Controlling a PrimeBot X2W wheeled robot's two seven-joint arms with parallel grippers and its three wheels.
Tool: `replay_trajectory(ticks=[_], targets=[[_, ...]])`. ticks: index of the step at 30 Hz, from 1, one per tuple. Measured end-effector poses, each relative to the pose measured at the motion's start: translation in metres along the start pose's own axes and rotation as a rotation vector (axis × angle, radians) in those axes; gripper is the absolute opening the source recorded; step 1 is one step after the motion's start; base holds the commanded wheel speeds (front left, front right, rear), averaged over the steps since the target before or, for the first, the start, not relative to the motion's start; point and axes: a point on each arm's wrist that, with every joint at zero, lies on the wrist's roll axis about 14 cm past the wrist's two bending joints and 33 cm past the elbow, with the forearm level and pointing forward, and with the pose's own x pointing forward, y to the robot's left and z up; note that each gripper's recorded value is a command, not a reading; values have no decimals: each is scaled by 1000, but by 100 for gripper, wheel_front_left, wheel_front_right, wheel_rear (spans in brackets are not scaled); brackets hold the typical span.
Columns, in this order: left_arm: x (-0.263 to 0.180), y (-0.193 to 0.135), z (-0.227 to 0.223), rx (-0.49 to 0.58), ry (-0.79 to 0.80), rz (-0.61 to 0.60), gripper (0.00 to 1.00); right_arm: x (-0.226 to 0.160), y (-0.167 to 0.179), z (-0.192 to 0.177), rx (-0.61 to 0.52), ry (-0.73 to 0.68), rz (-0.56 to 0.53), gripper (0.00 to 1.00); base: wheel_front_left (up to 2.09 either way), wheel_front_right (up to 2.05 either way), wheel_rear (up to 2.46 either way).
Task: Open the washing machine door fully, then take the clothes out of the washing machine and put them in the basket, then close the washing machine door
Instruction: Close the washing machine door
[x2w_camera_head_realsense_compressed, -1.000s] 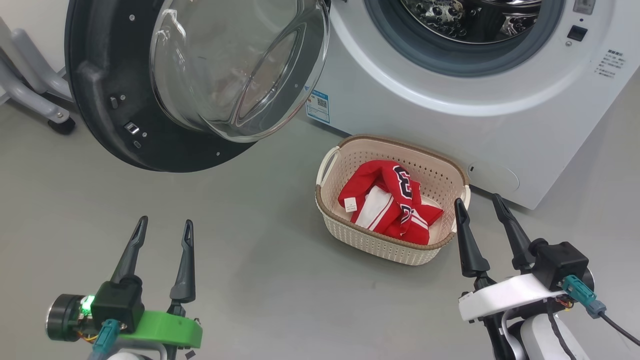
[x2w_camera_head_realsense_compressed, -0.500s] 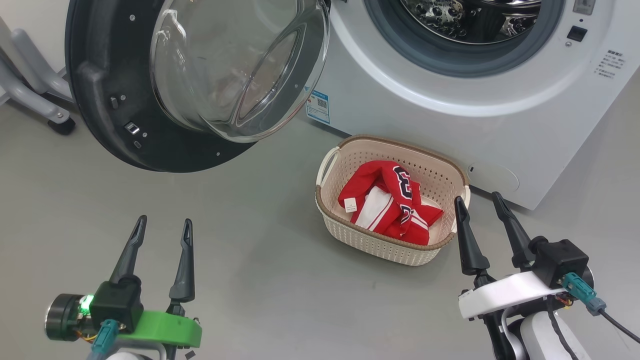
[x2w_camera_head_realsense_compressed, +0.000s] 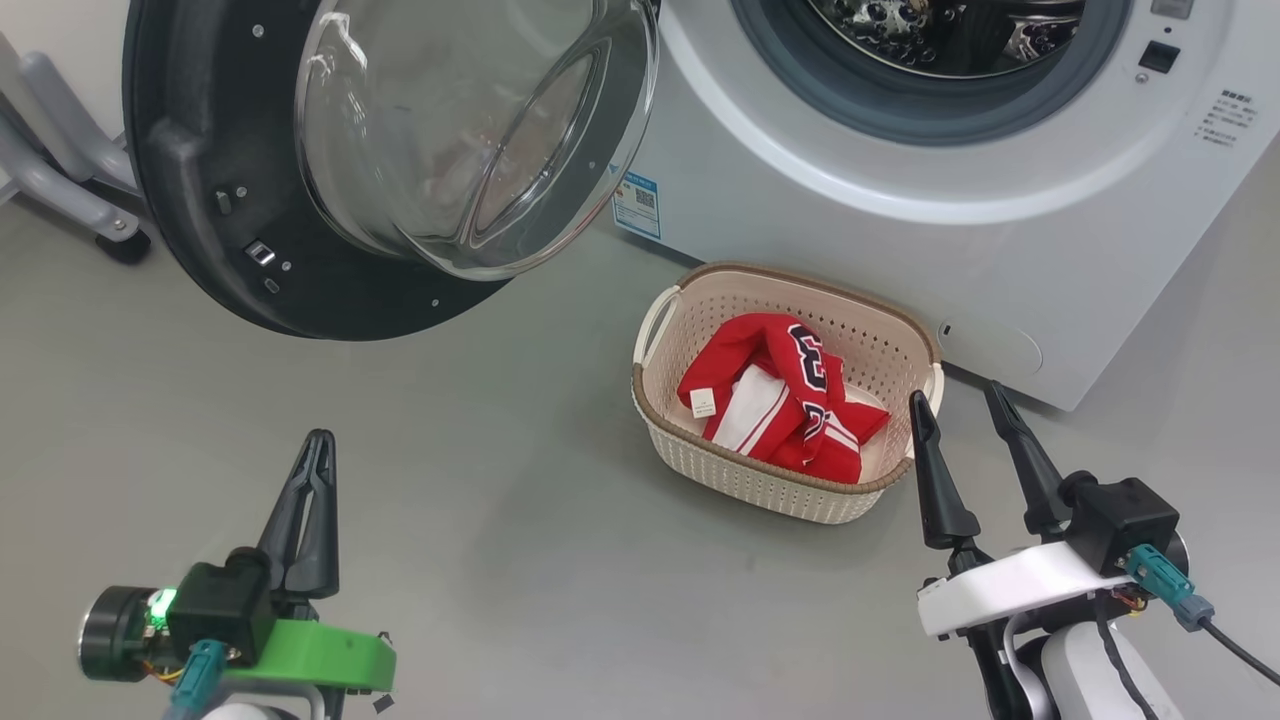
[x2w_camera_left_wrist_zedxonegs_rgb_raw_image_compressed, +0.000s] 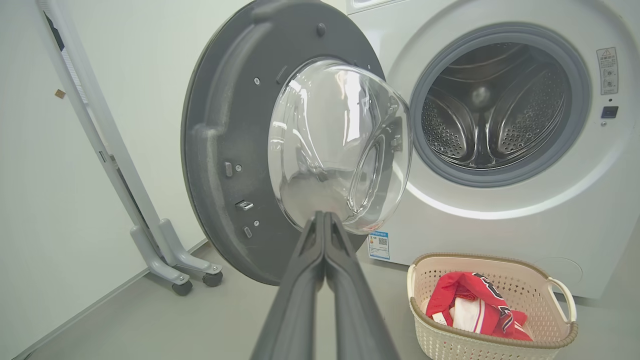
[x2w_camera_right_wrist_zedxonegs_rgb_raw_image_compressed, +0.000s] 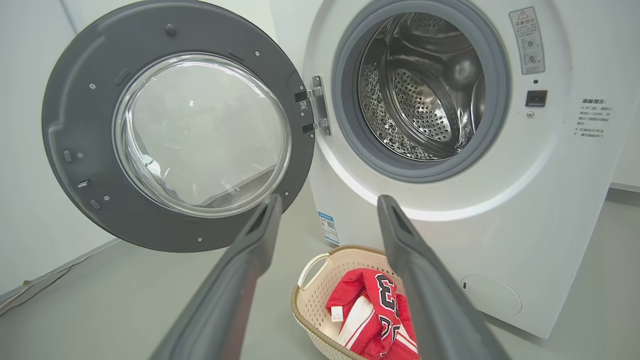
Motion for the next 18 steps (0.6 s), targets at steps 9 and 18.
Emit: replay_trajectory(ticks=[9,18], targets=[[14,20,23,76,-59,14,0,1,-13,-7,-2,14,-10,100,0,0,0],[60,76,103,222,-262,78,0,-3,-25,-23,2,55,-21,100,0,0,0]])
